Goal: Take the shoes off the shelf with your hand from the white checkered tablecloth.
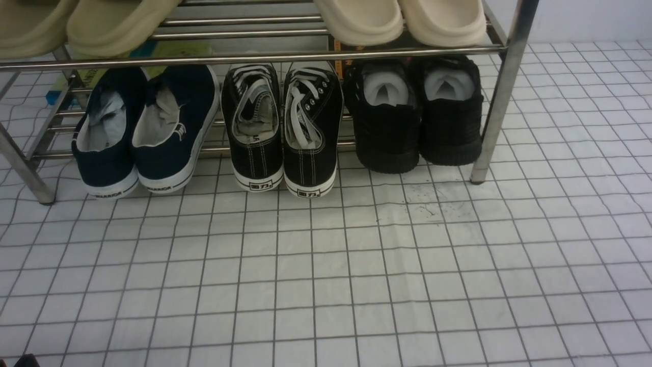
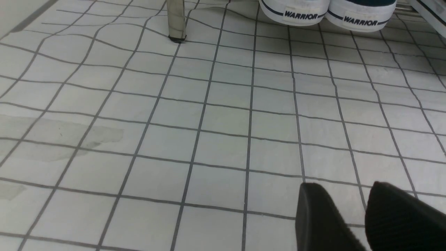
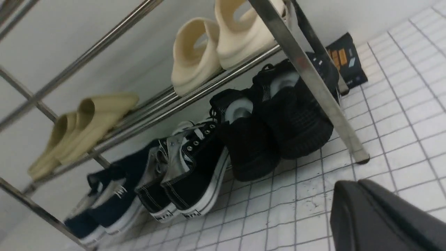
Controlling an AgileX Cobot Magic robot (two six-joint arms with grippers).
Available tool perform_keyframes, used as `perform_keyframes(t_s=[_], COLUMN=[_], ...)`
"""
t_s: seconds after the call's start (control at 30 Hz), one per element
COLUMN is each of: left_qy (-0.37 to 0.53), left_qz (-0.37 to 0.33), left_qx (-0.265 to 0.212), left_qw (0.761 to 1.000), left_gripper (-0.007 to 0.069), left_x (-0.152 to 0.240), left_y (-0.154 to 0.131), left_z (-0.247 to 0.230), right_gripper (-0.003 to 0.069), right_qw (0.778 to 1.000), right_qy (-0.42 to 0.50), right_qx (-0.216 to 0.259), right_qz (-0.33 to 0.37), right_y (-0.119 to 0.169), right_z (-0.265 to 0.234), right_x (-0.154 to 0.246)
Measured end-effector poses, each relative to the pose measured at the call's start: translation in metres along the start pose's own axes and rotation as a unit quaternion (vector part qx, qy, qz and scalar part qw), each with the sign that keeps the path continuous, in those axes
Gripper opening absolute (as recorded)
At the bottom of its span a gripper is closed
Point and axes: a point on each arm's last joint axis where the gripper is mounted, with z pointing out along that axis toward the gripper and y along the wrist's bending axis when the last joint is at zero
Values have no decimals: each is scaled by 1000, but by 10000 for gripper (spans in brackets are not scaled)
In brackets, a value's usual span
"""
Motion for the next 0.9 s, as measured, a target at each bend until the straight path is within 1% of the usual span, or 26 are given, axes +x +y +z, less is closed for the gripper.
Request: perform_keyframes(t_s=[0.07, 0.13, 0.23, 0.27, 0.3, 0.37, 0.4, 0.43, 0.47, 0.53, 0.6, 0.67, 0.7, 0.77, 0.8, 0.83, 0.9], left_qy=[0, 0, 0, 0, 0, 0, 0, 0, 0, 0, 0, 0, 0, 0, 0, 0, 0], left_qz=[0, 0, 0, 0, 0, 0, 0, 0, 0, 1, 1, 1, 1, 1, 1, 1, 1], left_qx=[0, 0, 0, 0, 0, 0, 0, 0, 0, 0, 0, 0, 0, 0, 0, 0, 0], left_qw=[1000, 1000, 1000, 1000, 1000, 1000, 1000, 1000, 1000, 1000, 1000, 1000, 1000, 1000, 1000, 1000, 1000], left_gripper=[239, 239, 239, 239, 239, 239, 239, 239, 239, 239, 239, 239, 239, 239, 239, 239, 239], left_x=[0, 0, 0, 0, 0, 0, 0, 0, 0, 0, 0, 0, 0, 0, 0, 0, 0], left_y=[0, 0, 0, 0, 0, 0, 0, 0, 0, 0, 0, 0, 0, 0, 0, 0, 0], left_z=[0, 0, 0, 0, 0, 0, 0, 0, 0, 0, 0, 0, 0, 0, 0, 0, 0], right_gripper=[-1, 1, 1, 1, 1, 3, 3, 3, 3, 3, 7, 13, 14, 35, 51, 57, 92], right_qw=[997, 986, 955, 941, 927, 911, 892, 880, 873, 854, 843, 836, 835, 830, 830, 829, 832], right_qy=[65, 154, 289, 333, 370, 404, 439, 456, 465, 479, 485, 491, 490, 496, 493, 495, 485], right_qx=[6, 14, 27, 24, 12, -20, -68, -104, -116, -181, -207, -210, -211, -192, -176, -166, -142], right_qz=[-37, -55, -54, -55, -64, -79, -88, -88, -84, -88, -103, -126, -134, -170, -194, -203, -230], right_y=[9, 14, 13, 13, 13, 18, 25, 31, 33, 53, 70, 81, 85, 97, 105, 107, 115], right_z=[15, 36, 71, 87, 101, 114, 133, 145, 153, 181, 209, 232, 235, 259, 271, 278, 295], right_x=[-13, -20, -23, -24, -25, -25, -24, -22, -20, -20, -19, -17, -19, -19, -22, -21, -24])
